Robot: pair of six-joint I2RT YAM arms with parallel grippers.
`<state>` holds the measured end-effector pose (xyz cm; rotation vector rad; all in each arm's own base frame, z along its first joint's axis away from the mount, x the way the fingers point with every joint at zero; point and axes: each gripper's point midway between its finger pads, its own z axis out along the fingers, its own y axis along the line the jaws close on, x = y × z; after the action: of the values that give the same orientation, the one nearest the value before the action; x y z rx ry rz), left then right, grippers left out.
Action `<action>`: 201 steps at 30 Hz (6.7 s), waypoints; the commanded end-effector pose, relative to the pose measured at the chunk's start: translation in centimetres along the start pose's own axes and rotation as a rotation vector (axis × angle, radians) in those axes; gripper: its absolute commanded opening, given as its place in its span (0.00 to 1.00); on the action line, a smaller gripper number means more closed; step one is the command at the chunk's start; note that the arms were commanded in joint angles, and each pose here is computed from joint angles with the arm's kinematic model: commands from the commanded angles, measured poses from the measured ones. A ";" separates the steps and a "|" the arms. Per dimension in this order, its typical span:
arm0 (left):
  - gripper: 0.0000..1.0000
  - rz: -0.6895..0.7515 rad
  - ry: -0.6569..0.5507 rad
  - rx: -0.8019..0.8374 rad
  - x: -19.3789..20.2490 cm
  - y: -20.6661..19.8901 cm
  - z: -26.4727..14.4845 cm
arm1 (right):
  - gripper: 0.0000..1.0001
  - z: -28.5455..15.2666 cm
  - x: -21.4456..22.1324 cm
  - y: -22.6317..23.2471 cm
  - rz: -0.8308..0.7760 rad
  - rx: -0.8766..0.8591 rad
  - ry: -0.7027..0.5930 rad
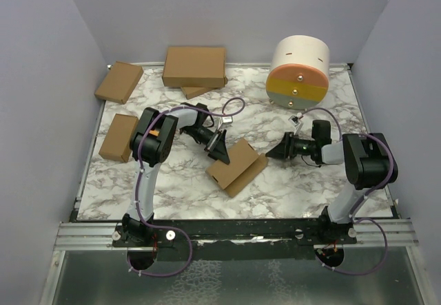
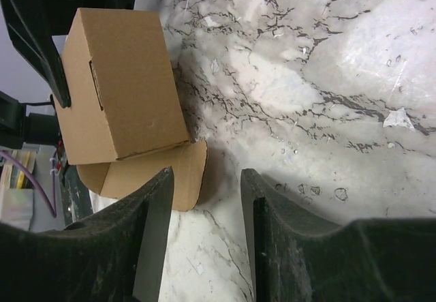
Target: Fold the paper box
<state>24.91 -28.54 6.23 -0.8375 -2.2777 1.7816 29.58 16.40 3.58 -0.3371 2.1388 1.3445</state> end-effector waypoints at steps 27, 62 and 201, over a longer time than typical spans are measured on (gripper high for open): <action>0.38 0.089 0.025 -0.047 0.2 2.0 0.2 | 0.10 0.6 0.3 2.1 -0.004 -0.035 0.042; 0.38 0.089 0.006 -0.052 0.1 1.9 -0.3 | 0.40 -1.1 -1.8 2.7 -0.223 0.095 0.268; 0.36 0.221 -0.181 -0.388 -0.1 2.2 -2.5 | 0.01 2.2 0.2 5.5 -0.649 0.033 0.301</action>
<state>24.03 -26.59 7.04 -0.8851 -2.5785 1.6923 27.08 20.40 5.52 -1.1303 2.1012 0.9253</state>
